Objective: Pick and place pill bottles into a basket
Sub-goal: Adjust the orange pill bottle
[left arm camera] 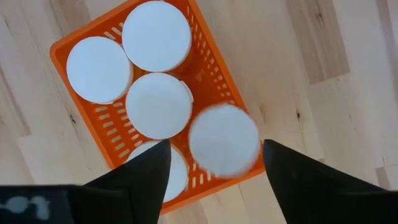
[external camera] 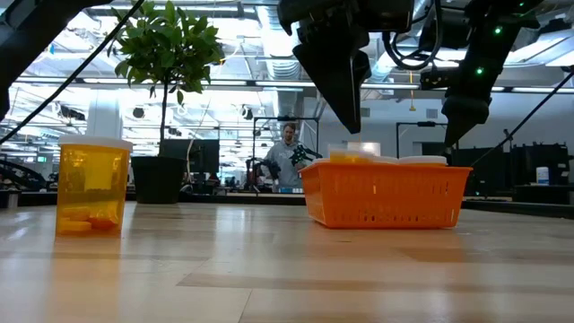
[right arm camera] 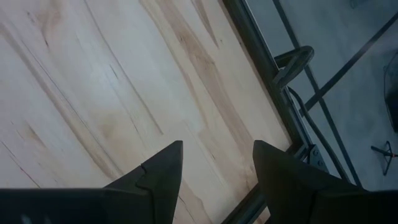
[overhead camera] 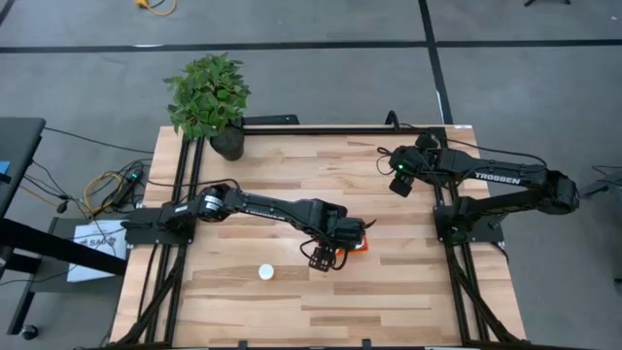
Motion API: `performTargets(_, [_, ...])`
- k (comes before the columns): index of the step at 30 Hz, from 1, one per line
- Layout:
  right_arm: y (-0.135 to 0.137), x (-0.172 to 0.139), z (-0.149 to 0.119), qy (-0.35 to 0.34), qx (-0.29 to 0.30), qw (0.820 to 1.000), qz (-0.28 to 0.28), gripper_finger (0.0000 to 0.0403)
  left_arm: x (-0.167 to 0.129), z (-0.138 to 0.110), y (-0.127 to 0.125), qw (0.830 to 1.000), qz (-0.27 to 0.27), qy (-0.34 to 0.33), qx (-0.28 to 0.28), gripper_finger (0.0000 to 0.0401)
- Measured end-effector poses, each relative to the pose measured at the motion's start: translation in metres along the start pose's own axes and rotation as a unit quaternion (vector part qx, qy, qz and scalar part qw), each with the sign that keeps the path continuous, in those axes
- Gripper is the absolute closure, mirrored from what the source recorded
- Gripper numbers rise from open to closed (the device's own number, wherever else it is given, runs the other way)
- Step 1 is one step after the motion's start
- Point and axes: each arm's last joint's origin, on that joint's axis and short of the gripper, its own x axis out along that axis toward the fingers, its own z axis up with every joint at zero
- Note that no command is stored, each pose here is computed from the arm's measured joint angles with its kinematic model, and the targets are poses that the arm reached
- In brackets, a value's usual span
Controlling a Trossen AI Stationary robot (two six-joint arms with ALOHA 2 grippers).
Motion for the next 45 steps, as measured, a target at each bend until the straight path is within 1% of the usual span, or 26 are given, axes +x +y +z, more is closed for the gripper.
performTargets(4, [0.000,0.000,0.000,0.000,0.000,1.000,0.000,0.0214,0.000,0.000,0.000,1.000,0.000,0.001,-0.001,0.0148])
performTargets(10, [0.000,0.000,0.000,0.000,0.000,1.000,0.000,0.0214,0.000,-0.002,0.000,1.000,-0.002,0.010,-0.007,0.0147])
performTargets(14, [0.000,0.000,0.000,0.000,0.000,1.000,0.000,0.0214,-0.002,-0.008,0.000,0.999,0.002,0.043,-0.028,0.0147])
performTargets(16, [0.000,0.000,0.000,0.000,0.000,1.000,0.000,0.0214,-0.009,-0.014,0.002,0.996,0.000,0.075,-0.044,0.0147])
performTargets(19, [0.000,0.000,0.000,0.000,0.000,1.000,0.000,0.0214,-0.027,-0.021,0.005,0.990,0.000,0.117,-0.073,0.0147])
performTargets(21, [0.000,0.000,0.000,0.000,0.000,1.000,0.000,0.0214,-0.043,-0.026,0.006,0.988,0.014,0.126,-0.090,0.0147])
performTargets(23, [0.000,0.000,0.000,0.000,0.000,1.000,0.000,0.0214,-0.066,-0.033,0.006,0.987,0.033,0.111,-0.112,0.0147])
performTargets(25, [0.000,0.000,0.000,0.000,0.000,1.000,0.000,0.0214,-0.099,-0.040,0.006,0.986,0.054,0.076,-0.141,0.0147])
performTargets(27, [0.001,-0.001,0.000,-0.002,-0.002,1.000,0.002,0.0214,-0.133,-0.048,0.006,0.981,0.080,0.033,-0.176,0.0147])
performTargets(29, [0.003,-0.001,0.000,-0.004,-0.006,1.000,0.006,0.0214,-0.167,-0.058,0.005,0.971,0.110,-0.016,-0.211,0.0147])
performTargets(31, [0.005,-0.002,0.001,-0.008,-0.010,1.000,0.009,0.0214,-0.200,-0.070,0.003,0.958,0.138,-0.074,-0.242,0.0147])
performTargets(34, [0.009,-0.005,0.001,-0.014,-0.020,1.000,0.015,0.0214,-0.241,-0.085,-0.005,0.937,0.167,-0.153,-0.267,0.0147])
performTargets(37, [0.014,-0.007,0.001,-0.021,-0.027,0.999,0.033,0.0214,-0.271,-0.099,-0.014,0.921,0.175,-0.210,-0.278,0.0147])
performTargets(39, [0.017,-0.009,0.002,-0.027,-0.003,0.999,0.041,0.0214,-0.285,-0.107,-0.020,0.911,0.181,-0.235,-0.286,0.0147])
performTargets(41, [0.019,-0.009,0.003,-0.026,0.010,0.999,0.041,0.0214,-0.294,-0.114,-0.027,0.903,0.188,-0.249,-0.296,0.0147])
performTargets(45, [0.026,-0.005,0.005,-0.020,-0.002,0.999,0.042,0.0214,-0.301,-0.122,-0.037,0.892,0.203,-0.260,-0.309,0.0147])
